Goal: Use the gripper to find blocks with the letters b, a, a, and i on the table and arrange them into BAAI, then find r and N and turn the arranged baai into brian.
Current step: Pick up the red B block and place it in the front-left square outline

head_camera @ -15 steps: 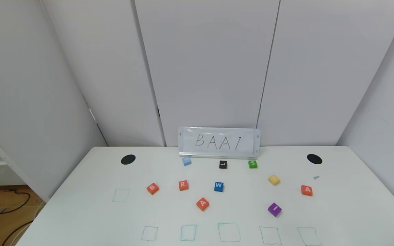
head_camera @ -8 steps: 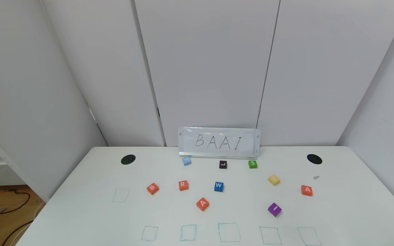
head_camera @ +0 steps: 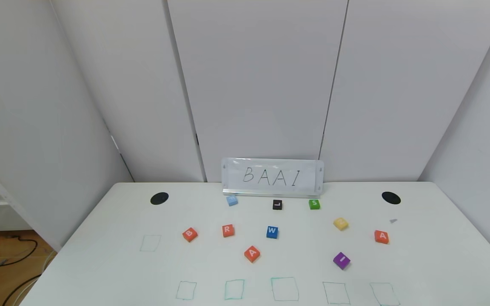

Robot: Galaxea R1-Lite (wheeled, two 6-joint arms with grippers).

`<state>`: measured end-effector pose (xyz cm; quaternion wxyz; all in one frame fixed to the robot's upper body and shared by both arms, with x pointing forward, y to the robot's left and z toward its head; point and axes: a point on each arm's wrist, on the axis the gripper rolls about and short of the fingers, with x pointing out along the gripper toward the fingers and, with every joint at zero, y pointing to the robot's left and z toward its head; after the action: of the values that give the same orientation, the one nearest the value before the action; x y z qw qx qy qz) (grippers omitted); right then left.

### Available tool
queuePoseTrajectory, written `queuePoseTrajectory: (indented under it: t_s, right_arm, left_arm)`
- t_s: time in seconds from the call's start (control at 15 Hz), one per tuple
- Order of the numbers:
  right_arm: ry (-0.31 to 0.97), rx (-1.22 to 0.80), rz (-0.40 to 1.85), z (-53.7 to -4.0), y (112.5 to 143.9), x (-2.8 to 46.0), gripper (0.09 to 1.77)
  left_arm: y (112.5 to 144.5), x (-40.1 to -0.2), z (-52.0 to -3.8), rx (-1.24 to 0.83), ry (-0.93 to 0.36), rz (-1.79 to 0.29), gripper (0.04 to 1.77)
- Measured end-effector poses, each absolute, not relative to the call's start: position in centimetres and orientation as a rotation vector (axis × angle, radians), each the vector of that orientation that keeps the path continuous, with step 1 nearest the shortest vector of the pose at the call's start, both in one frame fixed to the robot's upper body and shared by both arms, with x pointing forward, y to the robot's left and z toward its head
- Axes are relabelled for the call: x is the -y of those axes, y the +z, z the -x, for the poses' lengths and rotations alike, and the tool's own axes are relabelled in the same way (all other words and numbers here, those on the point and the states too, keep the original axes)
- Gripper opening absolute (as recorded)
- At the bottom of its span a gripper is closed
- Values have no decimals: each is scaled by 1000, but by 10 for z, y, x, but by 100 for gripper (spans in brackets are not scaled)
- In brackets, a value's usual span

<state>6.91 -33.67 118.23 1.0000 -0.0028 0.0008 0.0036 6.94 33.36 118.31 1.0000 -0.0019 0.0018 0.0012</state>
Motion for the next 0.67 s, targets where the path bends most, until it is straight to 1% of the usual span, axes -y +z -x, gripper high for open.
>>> queuePoseTrajectory:
  t_s: [0.67]
  right_arm:
    - [6,-2,6,-69,1182,337,171]
  left_arm:
    - [1183,-334,-69,3,2,6,172]
